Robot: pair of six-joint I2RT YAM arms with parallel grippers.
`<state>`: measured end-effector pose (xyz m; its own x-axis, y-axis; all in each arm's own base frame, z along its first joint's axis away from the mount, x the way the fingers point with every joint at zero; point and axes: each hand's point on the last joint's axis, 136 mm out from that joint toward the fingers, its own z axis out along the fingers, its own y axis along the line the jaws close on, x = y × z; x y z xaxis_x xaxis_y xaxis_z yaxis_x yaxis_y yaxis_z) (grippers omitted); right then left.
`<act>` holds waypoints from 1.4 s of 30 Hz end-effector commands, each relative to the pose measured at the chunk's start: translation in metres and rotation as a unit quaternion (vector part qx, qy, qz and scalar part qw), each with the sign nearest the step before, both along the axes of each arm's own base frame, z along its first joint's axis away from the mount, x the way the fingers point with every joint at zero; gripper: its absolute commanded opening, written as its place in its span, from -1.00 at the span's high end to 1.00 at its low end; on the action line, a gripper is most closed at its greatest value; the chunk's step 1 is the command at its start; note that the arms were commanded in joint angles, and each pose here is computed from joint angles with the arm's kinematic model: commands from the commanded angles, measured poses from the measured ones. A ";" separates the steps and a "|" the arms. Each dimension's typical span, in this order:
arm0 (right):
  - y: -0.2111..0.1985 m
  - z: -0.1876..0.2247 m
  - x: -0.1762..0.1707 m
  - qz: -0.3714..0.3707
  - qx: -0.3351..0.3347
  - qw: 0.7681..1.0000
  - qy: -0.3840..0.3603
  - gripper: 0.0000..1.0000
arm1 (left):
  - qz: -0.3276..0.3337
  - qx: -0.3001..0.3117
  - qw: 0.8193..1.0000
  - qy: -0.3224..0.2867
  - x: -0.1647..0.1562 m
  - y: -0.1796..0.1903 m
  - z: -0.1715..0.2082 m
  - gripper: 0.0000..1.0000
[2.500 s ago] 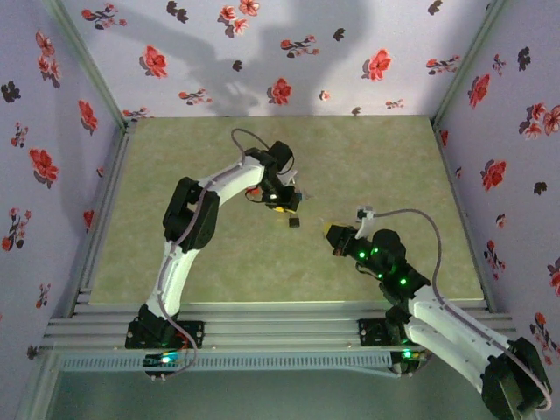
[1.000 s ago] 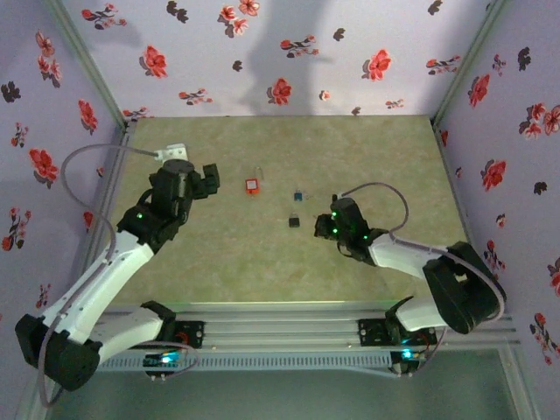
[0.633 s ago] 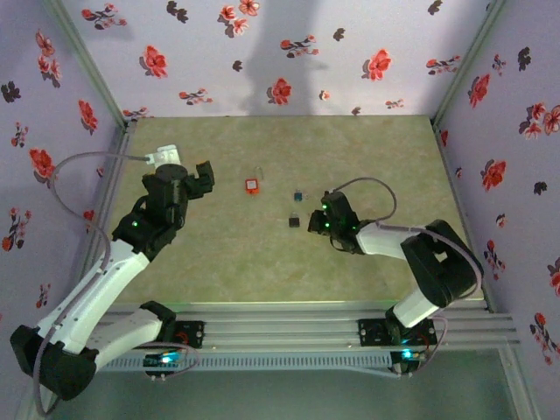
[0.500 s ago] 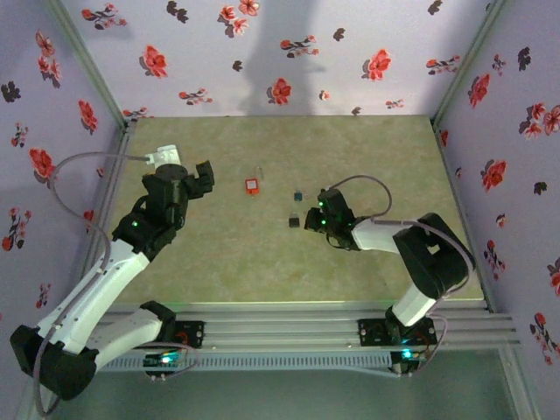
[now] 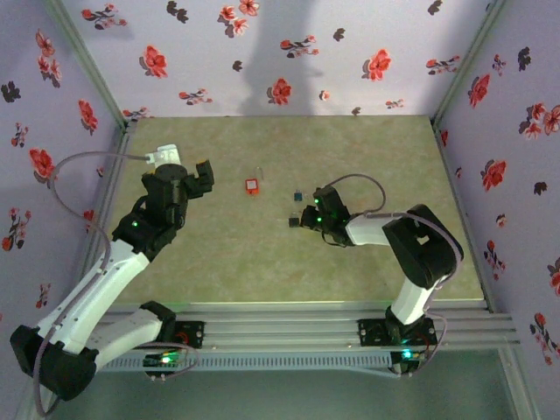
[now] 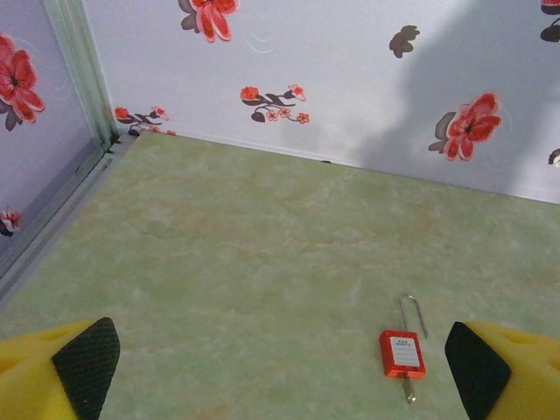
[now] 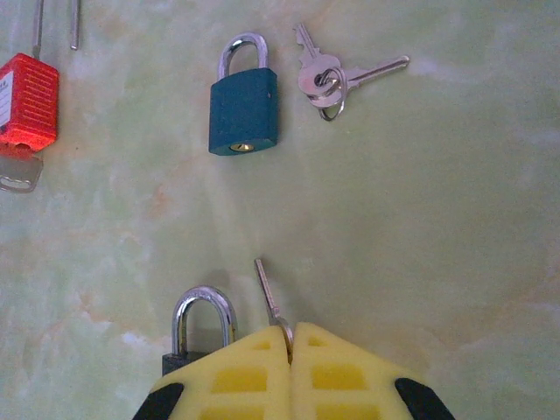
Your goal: Lock with the key
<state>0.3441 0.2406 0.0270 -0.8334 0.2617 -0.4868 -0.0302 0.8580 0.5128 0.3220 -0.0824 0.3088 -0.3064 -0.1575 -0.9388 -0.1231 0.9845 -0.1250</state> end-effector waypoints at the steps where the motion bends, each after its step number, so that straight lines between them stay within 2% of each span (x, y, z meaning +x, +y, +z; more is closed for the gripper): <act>1: 0.004 0.001 0.006 0.001 0.006 1.000 0.004 0.95 | 0.010 0.004 1.000 -0.016 -0.002 0.004 0.006 -0.99; 5: 0.003 0.002 0.005 0.002 0.001 1.000 0.005 0.67 | 0.010 0.004 1.000 -0.017 -0.002 0.005 0.006 -0.99; 19: -0.003 0.041 0.006 0.010 -0.025 0.999 -0.022 0.25 | 0.013 0.005 1.000 -0.020 -0.003 0.006 0.008 -0.99; 25: -0.001 0.061 0.008 0.030 -0.051 0.997 -0.039 -0.04 | 0.014 0.004 1.000 -0.023 -0.004 0.007 0.010 -0.99; 31: 0.020 0.085 0.010 0.057 -0.093 0.992 -0.061 -0.35 | 0.018 0.005 0.999 -0.027 -0.005 0.010 0.012 -1.00; 38: 0.057 0.095 0.018 0.087 -0.126 0.986 -0.063 -0.94 | 0.028 0.007 0.999 -0.035 -0.007 0.014 0.015 -0.99; 42: 0.075 0.093 0.023 0.099 -0.144 0.983 -0.056 -0.99 | 0.037 0.009 0.998 -0.041 -0.009 0.018 0.017 -0.99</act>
